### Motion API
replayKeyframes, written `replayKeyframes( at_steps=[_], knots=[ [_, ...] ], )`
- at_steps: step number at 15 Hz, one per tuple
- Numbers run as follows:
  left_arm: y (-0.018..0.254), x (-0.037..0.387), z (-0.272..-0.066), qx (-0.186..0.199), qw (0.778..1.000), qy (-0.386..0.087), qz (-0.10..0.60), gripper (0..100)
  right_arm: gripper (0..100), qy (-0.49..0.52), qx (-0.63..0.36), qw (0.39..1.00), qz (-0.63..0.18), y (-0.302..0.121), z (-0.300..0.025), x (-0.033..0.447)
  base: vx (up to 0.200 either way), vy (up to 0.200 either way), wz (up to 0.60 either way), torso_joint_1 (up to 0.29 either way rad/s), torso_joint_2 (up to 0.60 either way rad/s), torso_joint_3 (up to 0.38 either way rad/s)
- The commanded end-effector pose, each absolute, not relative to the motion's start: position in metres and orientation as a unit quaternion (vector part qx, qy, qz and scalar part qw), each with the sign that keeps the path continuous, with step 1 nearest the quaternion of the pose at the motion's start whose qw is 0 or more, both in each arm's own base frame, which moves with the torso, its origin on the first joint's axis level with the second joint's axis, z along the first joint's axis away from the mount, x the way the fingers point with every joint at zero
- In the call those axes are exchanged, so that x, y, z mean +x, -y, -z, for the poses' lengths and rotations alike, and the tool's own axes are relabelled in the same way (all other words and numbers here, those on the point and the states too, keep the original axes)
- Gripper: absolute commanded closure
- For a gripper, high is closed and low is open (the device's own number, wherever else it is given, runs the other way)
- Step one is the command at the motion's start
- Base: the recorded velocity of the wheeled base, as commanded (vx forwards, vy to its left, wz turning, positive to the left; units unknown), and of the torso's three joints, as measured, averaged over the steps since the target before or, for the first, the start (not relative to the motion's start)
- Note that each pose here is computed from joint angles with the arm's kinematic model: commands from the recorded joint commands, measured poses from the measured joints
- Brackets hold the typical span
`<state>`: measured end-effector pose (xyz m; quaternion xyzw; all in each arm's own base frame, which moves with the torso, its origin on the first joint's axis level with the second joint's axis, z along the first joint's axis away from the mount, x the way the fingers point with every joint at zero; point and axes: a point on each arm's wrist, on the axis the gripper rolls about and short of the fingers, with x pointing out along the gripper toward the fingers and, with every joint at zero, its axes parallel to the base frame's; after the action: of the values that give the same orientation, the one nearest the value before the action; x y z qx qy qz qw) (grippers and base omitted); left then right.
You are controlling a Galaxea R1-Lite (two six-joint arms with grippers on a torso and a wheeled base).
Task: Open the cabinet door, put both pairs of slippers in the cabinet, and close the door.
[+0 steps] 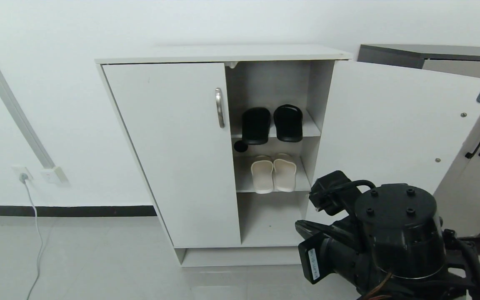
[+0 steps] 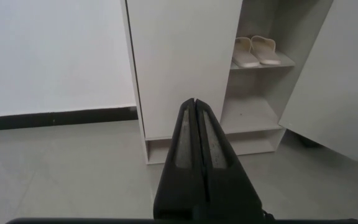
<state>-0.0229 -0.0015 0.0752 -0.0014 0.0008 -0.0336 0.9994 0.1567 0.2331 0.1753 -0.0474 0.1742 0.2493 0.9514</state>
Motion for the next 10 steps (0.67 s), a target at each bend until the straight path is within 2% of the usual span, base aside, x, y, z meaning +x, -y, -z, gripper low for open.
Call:
replayKeyframes(
  at_steps=[1,4,10],
  knots=[
    [0.0015,-0.0229,-0.0752,-0.002,0.999,-0.002,0.034,100,100,-0.175,-0.049,0.951,-0.249,-0.2339,-0.1739,0.1571,0.000,0.000,0.00,0.002,-0.21,-0.203],
    [0.0015,-0.0228,-0.0753,-0.002,0.999,-0.001,0.033,100,100,-0.175,-0.049,0.951,-0.249,-0.2339,-0.1739,0.1571,0.000,0.000,0.00,0.023,-0.24,-0.328],
    [0.0015,-0.0229,-0.0753,-0.002,0.999,-0.001,0.034,100,100,-0.176,-0.050,0.951,-0.249,-0.2341,-0.1734,0.1572,0.000,0.000,0.00,0.078,-0.49,-0.360]
  ],
)
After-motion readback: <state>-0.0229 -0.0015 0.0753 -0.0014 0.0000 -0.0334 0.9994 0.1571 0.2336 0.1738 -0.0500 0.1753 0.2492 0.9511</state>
